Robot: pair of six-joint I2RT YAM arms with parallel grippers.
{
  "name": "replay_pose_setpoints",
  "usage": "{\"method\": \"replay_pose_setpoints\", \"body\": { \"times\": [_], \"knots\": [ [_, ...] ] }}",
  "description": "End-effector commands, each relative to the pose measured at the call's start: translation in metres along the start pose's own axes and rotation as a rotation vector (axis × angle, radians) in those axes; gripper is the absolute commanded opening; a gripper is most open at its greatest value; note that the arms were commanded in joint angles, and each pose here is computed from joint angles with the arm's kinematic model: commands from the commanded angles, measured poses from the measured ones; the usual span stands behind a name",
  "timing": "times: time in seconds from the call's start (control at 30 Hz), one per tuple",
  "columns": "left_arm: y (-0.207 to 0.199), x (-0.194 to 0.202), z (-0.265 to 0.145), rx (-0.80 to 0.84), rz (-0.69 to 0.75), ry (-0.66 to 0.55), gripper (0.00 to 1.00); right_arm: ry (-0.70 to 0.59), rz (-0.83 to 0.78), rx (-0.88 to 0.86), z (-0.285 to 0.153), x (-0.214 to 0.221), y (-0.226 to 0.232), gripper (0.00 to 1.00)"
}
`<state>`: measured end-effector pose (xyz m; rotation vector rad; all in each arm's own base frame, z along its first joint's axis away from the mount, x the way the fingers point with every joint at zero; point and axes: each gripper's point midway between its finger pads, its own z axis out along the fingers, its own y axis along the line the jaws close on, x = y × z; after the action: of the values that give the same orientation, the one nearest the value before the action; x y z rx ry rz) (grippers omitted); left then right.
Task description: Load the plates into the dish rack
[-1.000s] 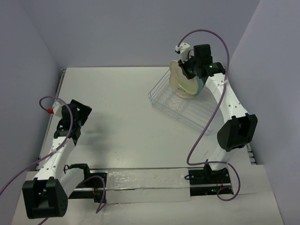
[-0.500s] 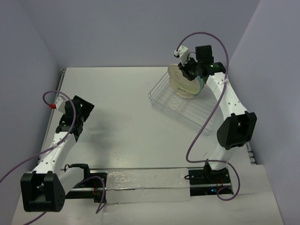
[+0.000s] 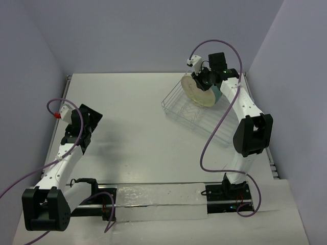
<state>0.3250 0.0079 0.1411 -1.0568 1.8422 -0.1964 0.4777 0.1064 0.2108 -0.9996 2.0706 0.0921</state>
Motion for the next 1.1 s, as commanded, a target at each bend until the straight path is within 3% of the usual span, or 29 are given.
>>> {"method": "replay_pose_setpoints", "body": {
  "times": [0.0,0.47,0.67,0.8,0.93,1.07],
  "knots": [
    [-0.016,-0.014,-0.003,0.022,0.01,-0.029,0.99,-0.129,-0.007,0.055,0.001,-0.028,-0.014,0.0],
    [-0.016,-0.009,0.001,0.001,0.027,-0.015,0.99,-0.091,0.091,0.074,0.038,-0.005,-0.017,0.06],
    [-0.014,-0.009,0.003,-0.01,0.036,-0.013,0.99,-0.075,0.11,0.085,0.045,0.004,-0.017,0.19],
    [-0.015,-0.007,0.005,-0.011,0.04,-0.007,0.99,-0.066,0.118,0.1,0.044,0.006,-0.018,0.42],
    [-0.018,-0.005,0.007,-0.007,0.042,0.0,0.99,-0.073,0.124,0.11,0.039,0.003,-0.019,0.59],
    [-0.02,-0.004,0.007,-0.005,0.049,0.005,0.99,-0.091,0.133,0.128,0.03,-0.004,-0.022,0.68]
  ]
}}
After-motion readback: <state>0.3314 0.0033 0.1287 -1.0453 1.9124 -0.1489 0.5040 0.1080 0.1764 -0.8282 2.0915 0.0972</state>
